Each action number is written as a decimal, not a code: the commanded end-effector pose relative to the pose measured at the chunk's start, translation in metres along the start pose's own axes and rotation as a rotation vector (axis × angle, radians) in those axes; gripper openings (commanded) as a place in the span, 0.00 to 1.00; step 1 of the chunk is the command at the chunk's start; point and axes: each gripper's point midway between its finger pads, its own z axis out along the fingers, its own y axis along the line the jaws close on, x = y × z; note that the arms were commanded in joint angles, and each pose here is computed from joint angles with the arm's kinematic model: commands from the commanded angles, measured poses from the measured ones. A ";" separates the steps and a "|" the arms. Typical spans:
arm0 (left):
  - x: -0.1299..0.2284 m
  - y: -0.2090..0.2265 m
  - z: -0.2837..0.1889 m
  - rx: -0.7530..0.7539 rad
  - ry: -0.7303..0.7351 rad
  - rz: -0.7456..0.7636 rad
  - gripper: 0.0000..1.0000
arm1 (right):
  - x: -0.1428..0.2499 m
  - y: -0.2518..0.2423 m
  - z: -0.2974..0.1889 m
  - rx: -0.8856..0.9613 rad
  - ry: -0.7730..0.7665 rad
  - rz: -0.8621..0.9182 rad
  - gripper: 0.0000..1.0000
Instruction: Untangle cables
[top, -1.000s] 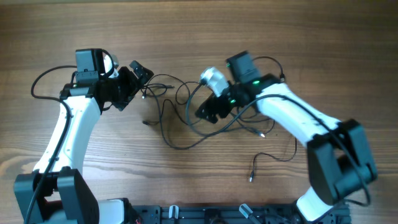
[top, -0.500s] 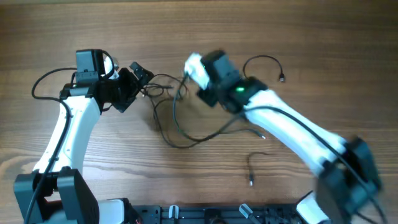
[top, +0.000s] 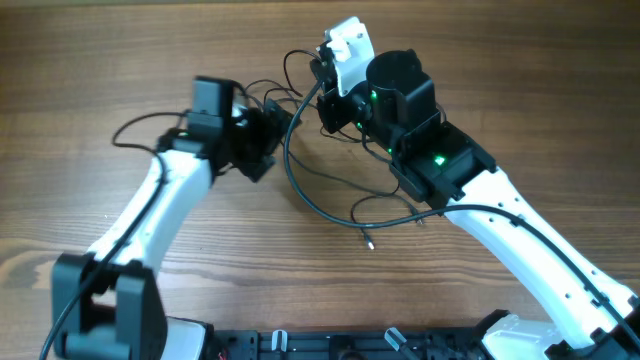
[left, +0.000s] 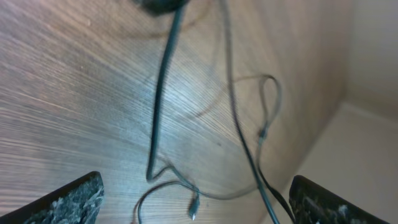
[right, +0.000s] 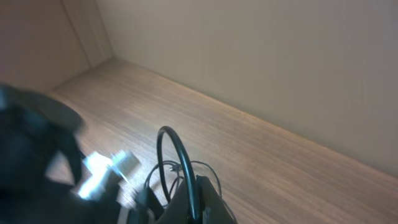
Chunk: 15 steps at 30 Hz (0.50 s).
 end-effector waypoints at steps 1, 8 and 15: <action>0.006 0.016 0.043 -0.119 -0.075 -0.084 0.78 | -0.027 0.001 -0.026 -0.012 -0.078 0.038 0.04; 0.001 0.091 0.059 -0.459 -0.203 -0.074 0.04 | -0.083 -0.126 -0.105 0.467 -0.317 0.157 0.04; -0.006 0.089 0.054 -0.375 -0.092 -0.181 1.00 | -0.048 -0.168 -0.108 0.313 -0.244 0.575 0.04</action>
